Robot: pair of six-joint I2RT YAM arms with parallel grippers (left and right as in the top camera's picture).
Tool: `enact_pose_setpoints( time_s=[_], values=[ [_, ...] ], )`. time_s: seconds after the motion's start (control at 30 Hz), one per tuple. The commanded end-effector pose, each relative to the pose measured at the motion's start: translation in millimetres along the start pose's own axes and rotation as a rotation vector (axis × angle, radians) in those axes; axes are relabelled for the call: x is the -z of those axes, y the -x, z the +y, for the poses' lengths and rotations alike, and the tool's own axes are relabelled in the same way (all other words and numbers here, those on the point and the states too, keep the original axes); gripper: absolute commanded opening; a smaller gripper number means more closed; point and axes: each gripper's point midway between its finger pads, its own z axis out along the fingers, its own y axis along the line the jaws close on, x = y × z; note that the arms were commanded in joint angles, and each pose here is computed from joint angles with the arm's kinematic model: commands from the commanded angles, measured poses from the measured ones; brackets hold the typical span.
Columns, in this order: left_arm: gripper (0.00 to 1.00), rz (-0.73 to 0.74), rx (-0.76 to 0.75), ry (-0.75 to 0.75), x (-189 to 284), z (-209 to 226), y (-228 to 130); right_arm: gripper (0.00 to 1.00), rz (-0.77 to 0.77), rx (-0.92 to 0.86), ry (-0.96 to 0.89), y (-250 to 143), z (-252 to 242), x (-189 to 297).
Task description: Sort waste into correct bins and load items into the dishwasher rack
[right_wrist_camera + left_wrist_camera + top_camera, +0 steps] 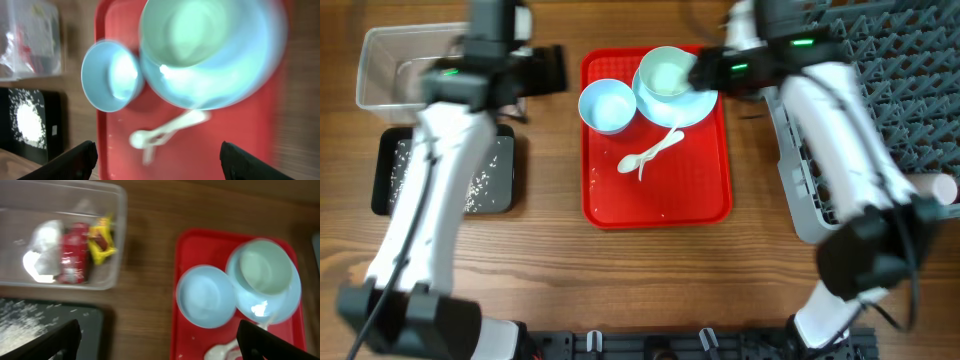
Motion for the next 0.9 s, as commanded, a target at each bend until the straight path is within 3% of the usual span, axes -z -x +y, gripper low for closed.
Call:
enact_pose_setpoints(
  time_s=[0.0, 0.23, 0.47, 0.87],
  values=[
    [1.00, 0.055, 0.145, 0.078, -5, 43, -8, 0.83, 0.090, -0.144, -0.100, -35, 14, -61],
    [1.00, 0.134, 0.206, 0.147, -9, 79, -23, 0.84, 0.102, -0.196, -0.223, -56, 11, -81],
    [1.00, 0.152, 0.209, 0.153, -16, 81, -26, 0.69, 0.098, -0.230, -0.308, -62, -3, -89],
    [1.00, 0.168, 0.202, 0.156, -19, 82, -29, 0.61, 0.203, -0.242, -0.355, -86, -22, -128]
  ],
)
